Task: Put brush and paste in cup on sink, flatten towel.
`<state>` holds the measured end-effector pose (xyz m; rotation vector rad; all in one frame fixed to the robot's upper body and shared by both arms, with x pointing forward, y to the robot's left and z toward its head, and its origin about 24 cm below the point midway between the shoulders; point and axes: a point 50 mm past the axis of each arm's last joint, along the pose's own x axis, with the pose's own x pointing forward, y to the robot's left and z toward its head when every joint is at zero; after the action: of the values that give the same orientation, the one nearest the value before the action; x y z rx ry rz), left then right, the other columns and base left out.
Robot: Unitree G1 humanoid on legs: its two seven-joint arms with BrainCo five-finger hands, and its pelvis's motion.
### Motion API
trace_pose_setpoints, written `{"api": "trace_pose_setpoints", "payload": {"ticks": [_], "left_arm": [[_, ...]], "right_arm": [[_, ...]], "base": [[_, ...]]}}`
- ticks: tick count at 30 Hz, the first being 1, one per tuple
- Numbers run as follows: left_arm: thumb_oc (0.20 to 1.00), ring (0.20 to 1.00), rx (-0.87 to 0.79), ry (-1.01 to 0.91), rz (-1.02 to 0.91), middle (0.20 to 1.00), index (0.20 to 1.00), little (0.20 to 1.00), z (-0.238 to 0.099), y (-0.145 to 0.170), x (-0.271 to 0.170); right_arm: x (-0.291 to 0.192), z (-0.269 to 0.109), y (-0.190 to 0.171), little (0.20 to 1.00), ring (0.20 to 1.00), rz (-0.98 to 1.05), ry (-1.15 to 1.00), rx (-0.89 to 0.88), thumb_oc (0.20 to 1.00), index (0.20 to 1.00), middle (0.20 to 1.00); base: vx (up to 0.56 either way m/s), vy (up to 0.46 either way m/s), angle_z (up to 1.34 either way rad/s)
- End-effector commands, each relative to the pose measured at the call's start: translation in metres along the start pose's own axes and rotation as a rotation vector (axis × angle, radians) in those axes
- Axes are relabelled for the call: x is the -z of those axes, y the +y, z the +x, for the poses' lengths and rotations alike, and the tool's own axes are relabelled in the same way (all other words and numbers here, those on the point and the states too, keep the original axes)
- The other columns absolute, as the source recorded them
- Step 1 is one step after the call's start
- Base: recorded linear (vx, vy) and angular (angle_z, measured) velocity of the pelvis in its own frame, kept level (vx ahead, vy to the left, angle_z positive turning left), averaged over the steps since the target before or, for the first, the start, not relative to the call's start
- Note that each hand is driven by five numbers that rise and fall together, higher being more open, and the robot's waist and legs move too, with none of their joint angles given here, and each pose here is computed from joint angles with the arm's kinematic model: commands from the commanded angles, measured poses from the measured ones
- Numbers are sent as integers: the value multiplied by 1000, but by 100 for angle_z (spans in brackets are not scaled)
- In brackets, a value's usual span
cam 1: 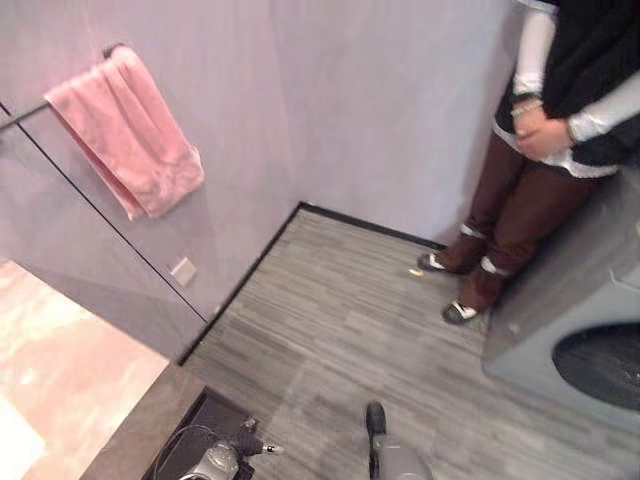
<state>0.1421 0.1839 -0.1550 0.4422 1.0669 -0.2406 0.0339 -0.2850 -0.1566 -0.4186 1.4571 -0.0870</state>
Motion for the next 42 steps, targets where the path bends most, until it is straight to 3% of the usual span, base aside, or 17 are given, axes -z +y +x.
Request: {"api": "trace_pose_setpoints", "payload": {"ticks": [1,12,26,33,42], "left_arm": [[1000,1000,-51,-33,-31,1000,1000,1000,2,16,-14],[1000,1000,-108,-123,-59,1000,1000,1000,2,33,-40],[1000,1000,-157,9,-115,1000,1000,1000,-4,46,8],[1000,1000,-208,16,-56,1000,1000,1000,-9,65,15],[1000,1000,-224,20,-26,1000,1000,1000,-10,69,17]], "right_arm": [[18,-2,-16,1000,1000,11,56,38,1000,1000,1000],[19,-4,-38,1000,1000,20,48,94,1000,1000,1000],[9,-1,-8,1000,1000,4,-4,6,1000,1000,1000],[-44,-3,26,1000,1000,-36,-222,-113,1000,1000,1000],[-66,-11,22,1000,1000,-62,-357,-122,1000,1000,1000]], "base": [[255,-259,2],[253,-100,28],[289,228,4],[244,298,31],[284,-22,56]]}}
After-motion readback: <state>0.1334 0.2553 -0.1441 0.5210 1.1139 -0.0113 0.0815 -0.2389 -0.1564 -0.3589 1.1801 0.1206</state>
